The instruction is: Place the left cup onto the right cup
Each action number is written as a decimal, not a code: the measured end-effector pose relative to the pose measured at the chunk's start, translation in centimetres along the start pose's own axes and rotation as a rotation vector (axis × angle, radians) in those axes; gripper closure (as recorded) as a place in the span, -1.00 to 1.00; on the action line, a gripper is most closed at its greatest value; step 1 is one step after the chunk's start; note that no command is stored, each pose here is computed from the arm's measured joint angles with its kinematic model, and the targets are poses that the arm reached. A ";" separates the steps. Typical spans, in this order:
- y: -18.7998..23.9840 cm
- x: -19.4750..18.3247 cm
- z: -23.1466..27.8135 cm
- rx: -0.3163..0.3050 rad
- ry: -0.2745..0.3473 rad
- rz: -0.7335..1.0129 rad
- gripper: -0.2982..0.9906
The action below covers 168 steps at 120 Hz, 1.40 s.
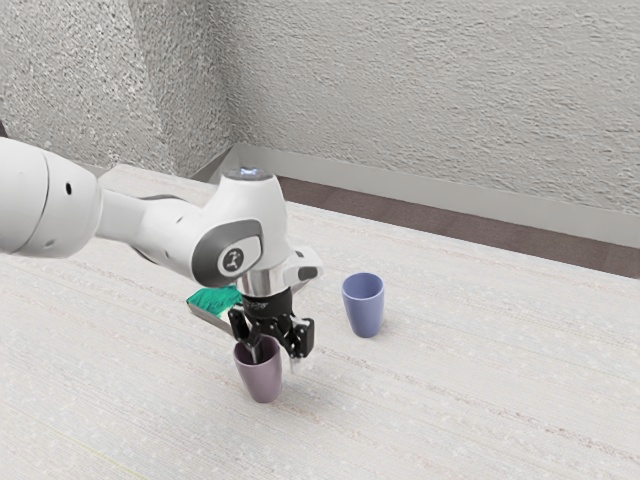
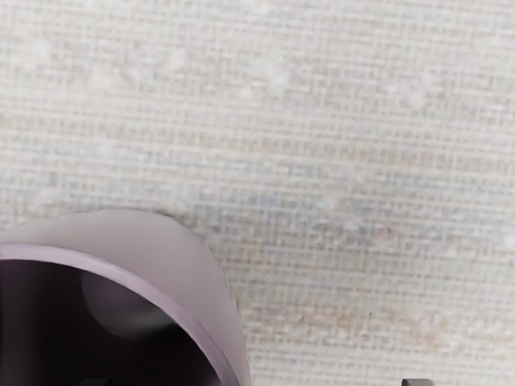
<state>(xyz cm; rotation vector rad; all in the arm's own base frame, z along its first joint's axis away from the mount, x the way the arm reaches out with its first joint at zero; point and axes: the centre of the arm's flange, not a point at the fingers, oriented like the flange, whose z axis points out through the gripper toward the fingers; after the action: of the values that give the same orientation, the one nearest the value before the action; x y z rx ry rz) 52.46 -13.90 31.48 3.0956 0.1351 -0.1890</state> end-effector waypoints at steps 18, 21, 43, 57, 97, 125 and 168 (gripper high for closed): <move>-0.1 0.1 0.1 0.000 0.000 -0.005 -0.03; -0.1 0.1 0.1 0.000 0.000 -0.005 -0.01; -0.2 0.2 0.1 0.000 0.001 -0.011 0.17; -0.2 0.2 0.1 0.000 0.001 -0.014 0.28; -0.3 0.2 0.0 0.002 0.002 -0.021 0.54; -0.2 0.2 0.0 0.009 0.004 -0.024 0.65; -0.1 0.6 -1.1 0.025 0.026 -0.029 0.68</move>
<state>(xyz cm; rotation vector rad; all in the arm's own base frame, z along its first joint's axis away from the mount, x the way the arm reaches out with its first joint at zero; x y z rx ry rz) 53.23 -13.74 32.52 3.1230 0.1800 -0.1527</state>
